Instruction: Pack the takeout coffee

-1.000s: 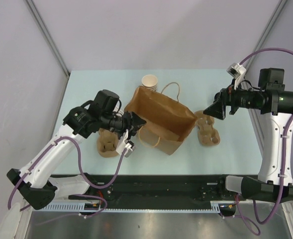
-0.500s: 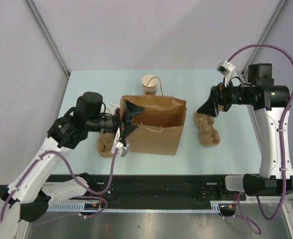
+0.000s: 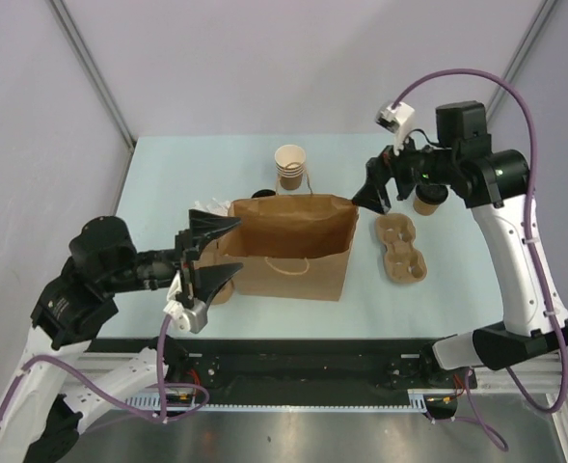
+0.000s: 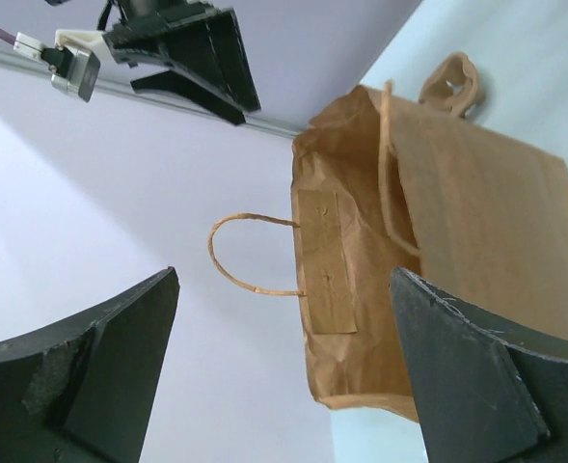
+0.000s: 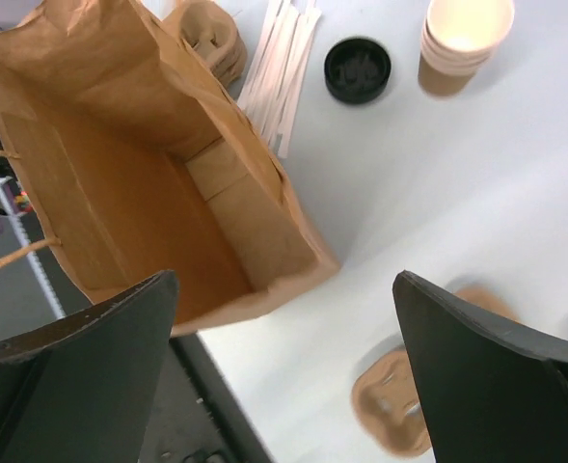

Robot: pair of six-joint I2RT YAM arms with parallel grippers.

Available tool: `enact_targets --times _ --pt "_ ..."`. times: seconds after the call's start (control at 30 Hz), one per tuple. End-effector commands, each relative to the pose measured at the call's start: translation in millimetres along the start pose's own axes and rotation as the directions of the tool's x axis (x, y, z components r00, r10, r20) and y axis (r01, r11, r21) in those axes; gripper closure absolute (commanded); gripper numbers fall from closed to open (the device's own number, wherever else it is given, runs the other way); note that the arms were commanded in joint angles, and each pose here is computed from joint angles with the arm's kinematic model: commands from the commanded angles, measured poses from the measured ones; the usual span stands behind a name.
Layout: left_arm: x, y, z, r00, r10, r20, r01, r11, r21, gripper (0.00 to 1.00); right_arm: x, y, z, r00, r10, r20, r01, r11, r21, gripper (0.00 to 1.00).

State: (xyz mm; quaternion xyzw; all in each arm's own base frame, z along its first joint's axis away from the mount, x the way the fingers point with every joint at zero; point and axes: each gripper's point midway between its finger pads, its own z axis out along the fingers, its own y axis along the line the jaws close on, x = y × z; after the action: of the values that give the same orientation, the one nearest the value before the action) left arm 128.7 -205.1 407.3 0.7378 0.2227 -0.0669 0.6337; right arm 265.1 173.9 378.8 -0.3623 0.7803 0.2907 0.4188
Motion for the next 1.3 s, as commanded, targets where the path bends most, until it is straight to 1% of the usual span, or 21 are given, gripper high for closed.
enact_targets --times 0.0,0.03,0.1,0.13,0.17,0.23,0.27,0.33,0.37,0.43,0.47,0.53,0.57,0.63,0.67,0.8,0.9,1.03,1.07,1.13,1.27 --pt "-5 6 -9 0.985 -0.171 0.01 0.171 0.98 -0.103 0.04 -28 -10 21 0.987 -0.157 0.013 0.156 0.986 0.054 0.0" --pt "3 4 -9 0.979 -0.203 -0.013 0.199 0.972 -0.127 0.04 -26 -2 38 0.979 -0.202 -0.015 0.203 0.979 0.013 0.0" --pt "1 15 -19 0.964 -0.265 -0.002 0.258 0.939 -0.228 0.04 -28 -5 50 0.965 -0.259 -0.044 0.261 0.964 0.048 0.0" --pt "12 18 -23 0.951 -0.306 -0.039 0.284 0.916 -0.283 0.04 -25 -7 63 0.959 -0.273 -0.075 0.277 0.96 0.049 0.0" --pt "13 24 -27 0.927 -0.374 -0.022 0.345 0.876 -0.338 0.04 -28 -2 70 0.949 -0.306 -0.077 0.309 0.951 0.032 0.0" --pt "23 28 -38 0.893 -0.447 -0.047 0.389 0.82 -0.42 0.03 -28 0 82 0.944 -0.319 -0.09 0.322 0.947 0.016 0.0" --pt "25 26 -41 0.864 -0.503 -0.033 0.439 0.782 -0.443 0.03 -26 4 92 0.941 -0.324 -0.1 0.325 0.946 -0.009 0.0" --pt "26 26 -51 0.843 -0.538 -0.024 0.459 0.74 -0.492 0.01 -24 7 100 0.937 -0.332 -0.11 0.331 0.943 -0.028 0.0" --pt "31 27 -57 0.816 -0.578 -0.012 0.483 0.694 -0.534 0.0 -19 12 108 0.933 -0.339 -0.123 0.335 0.941 -0.053 0.01" --pt "36 25 -64 0.789 -0.614 -0.013 0.499 0.654 -0.568 0.0 -11 19 115 0.93 -0.34 -0.139 0.33 0.939 -0.093 0.06" --pt "46 20 -68 0.75 -0.66 -0.028 0.518 0.614 -0.596 0.0 -8 26 118 0.925 -0.351 -0.145 0.337 0.935 -0.114 0.18" --pt "52 16 -71 0.718 -0.695 -0.047 0.529 0.588 -0.611 0.0 1 31 123 0.92 -0.354 -0.171 0.336 0.934 -0.125 0.34" --pt "56 12 -71 0.691 -0.721 -0.052 0.542 0.565 -0.621 0.01 2 33 122 0.92 -0.354 -0.17 0.335 0.934 -0.127 0.58" --pt "61 14 -76 0.665 -0.745 -0.051 0.544 0.53 -0.65 0.0 4 37 118 0.927 -0.333 -0.172 0.315 0.941 -0.125 0.82" --pt "63 13 -75 0.641 -0.766 -0.046 0.561 0.509 -0.653 0.01 3 38 115 0.929 -0.329 -0.169 0.312 0.943 -0.119 1.0" --pt "71 19 -76 0.589 -0.807 -0.048 0.573 0.459 -0.679 0.0 -5 40 91 0.952 -0.276 -0.133 0.271 0.961 -0.057 1.0" --pt "83 22 -73 0.543 -0.837 -0.064 0.573 0.425 -0.701 0.0 -20 39 64 0.979 -0.194 -0.062 0.196 0.98 0.037 1.0" --pt "94 38 -73 0.483 -0.875 -0.025 0.58 0.341 -0.74 0.01 -31 35 32 0.999 -0.023 0.045 0.016 0.989 0.144 1.0" --pt "95 41 -69 0.452 -0.892 0.003 0.607 0.305 -0.734 0.0 -23 35 35 0.997 0.06 0.046 -0.066 0.986 0.154 1.0" --pt "103 50 -65 0.409 -0.912 0.027 0.628 0.26 -0.733 0.0 -22 36 30 0.988 0.136 0.078 -0.148 0.975 0.168 1.0" --pt "109 61 -50 0.284 -0.954 0.097 0.728 0.149 -0.669 0.01 -8 23 29 0.914 0.382 0.136 -0.404 0.888 0.22 1.0"
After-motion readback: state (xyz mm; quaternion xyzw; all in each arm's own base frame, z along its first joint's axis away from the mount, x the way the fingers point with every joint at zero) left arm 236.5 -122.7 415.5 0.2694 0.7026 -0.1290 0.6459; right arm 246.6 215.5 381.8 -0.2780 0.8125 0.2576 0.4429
